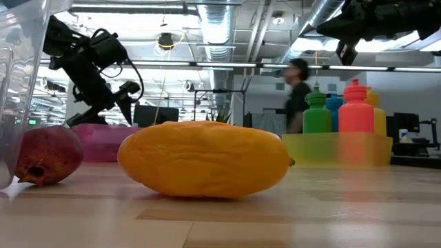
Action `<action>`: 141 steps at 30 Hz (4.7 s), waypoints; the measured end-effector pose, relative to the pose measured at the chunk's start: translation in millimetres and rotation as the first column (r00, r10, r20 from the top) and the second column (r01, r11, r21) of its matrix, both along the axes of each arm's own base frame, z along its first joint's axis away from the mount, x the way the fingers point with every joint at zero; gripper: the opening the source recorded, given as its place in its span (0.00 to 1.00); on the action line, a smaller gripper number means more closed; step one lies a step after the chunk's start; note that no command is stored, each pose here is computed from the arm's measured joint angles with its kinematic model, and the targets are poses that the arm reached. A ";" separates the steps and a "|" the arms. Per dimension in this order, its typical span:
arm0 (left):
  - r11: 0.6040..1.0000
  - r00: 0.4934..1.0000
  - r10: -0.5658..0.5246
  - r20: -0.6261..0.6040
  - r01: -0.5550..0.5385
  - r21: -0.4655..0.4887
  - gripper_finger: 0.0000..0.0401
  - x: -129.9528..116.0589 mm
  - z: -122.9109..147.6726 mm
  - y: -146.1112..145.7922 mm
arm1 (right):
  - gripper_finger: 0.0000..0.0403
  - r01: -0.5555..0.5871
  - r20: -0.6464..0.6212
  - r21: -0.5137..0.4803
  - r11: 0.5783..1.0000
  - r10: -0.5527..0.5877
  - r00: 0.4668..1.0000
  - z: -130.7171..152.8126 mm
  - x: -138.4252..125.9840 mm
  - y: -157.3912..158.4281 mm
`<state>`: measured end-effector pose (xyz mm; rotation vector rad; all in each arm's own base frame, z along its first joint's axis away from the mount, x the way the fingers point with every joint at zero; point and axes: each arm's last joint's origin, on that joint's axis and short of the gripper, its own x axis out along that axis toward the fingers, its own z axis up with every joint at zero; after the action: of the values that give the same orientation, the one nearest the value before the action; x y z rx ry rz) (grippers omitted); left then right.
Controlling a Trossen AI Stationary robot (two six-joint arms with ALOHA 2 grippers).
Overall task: Pick & Place Food Item
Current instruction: Put the blue tuna can into the pink bin, then put the red tomato into the transparent bin
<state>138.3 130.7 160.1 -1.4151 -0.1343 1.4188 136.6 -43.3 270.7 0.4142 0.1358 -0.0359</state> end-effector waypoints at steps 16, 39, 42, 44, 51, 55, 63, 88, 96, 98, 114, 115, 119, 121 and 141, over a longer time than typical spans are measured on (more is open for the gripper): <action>0.994 0.991 -0.104 0.085 0.102 0.027 0.76 -11.4 20.6 -7.3 | 0.00 -0.001 0.000 -0.005 1.000 0.001 1.000 0.0 0.0 0.0; 0.945 0.941 -0.316 -0.119 0.323 0.048 0.30 16.6 44.5 12.4 | 0.00 -0.003 0.000 -0.022 1.000 0.003 1.000 0.0 0.1 0.0; 0.943 0.932 -0.328 -0.154 0.333 0.004 0.13 23.1 31.4 17.7 | 0.00 -0.003 0.000 -0.020 1.000 0.003 1.000 0.0 0.0 0.0; 0.935 0.922 -0.348 -0.169 0.356 0.013 0.04 27.8 27.9 19.7 | 0.00 -0.003 -0.001 -0.020 1.000 0.003 1.000 -0.1 0.1 0.0; 0.941 0.913 -0.337 -0.228 0.321 -0.106 0.00 18.0 27.1 -0.9 | 0.00 -0.003 -0.001 -0.020 1.000 0.003 1.000 0.0 0.0 0.0; 0.967 0.926 -0.255 -0.279 0.240 -0.087 0.00 1.8 39.7 -17.6 | 0.00 -0.004 -0.001 -0.028 1.000 0.004 1.000 -0.1 0.0 0.0; 0.951 0.977 -0.147 -0.155 0.183 0.249 0.00 0.6 75.5 -11.2 | 0.00 0.001 -0.002 -0.061 0.998 -0.001 1.000 -0.1 -0.2 -0.9; 0.938 0.829 -0.346 -0.440 0.289 -0.193 0.00 12.8 13.2 -14.6 | 0.00 0.012 -0.002 -0.066 0.998 -0.012 1.000 -0.2 -0.8 -2.6; 0.919 0.900 -0.365 -0.240 0.390 0.065 0.00 14.9 57.4 -23.0 | 0.00 0.015 -0.009 -0.066 0.998 -0.016 1.000 -1.0 0.1 -3.6; 0.845 0.863 -0.452 -0.226 0.495 0.201 0.00 15.4 84.1 -31.2 | 0.00 0.015 -0.014 -0.063 0.998 -0.016 1.000 -1.6 0.7 -3.8; -0.037 0.087 -0.875 -0.476 0.969 0.246 0.07 13.1 120.7 -122.8 | 0.10 0.018 -0.130 0.006 1.000 -0.017 0.991 -17.8 16.3 -10.5; -0.031 0.061 -0.878 -0.475 0.983 0.184 0.10 13.8 114.5 -122.8 | 0.12 0.017 -0.136 0.008 1.000 -0.016 0.991 -18.7 17.3 -10.9; 0.077 0.032 -0.922 -0.385 0.992 -0.102 0.23 10.6 89.6 -120.2 | 0.19 0.017 -0.145 0.013 1.000 -0.015 0.989 -20.5 19.3 -11.7; 0.109 0.021 -0.951 -0.309 0.957 -0.270 0.29 3.9 79.2 -119.8 | 0.22 0.017 -0.149 0.014 1.000 -0.015 0.989 -20.9 19.3 -11.7; 0.245 0.432 -0.899 0.078 0.642 -0.726 0.30 2.6 62.4 -141.5 | 0.24 0.014 -0.150 0.014 1.000 -0.012 0.989 -21.0 19.4 -11.4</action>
<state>140.9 -10.8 222.5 -1.3666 1.3563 0.7607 156.0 -54.6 249.7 0.4279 0.2813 -0.0789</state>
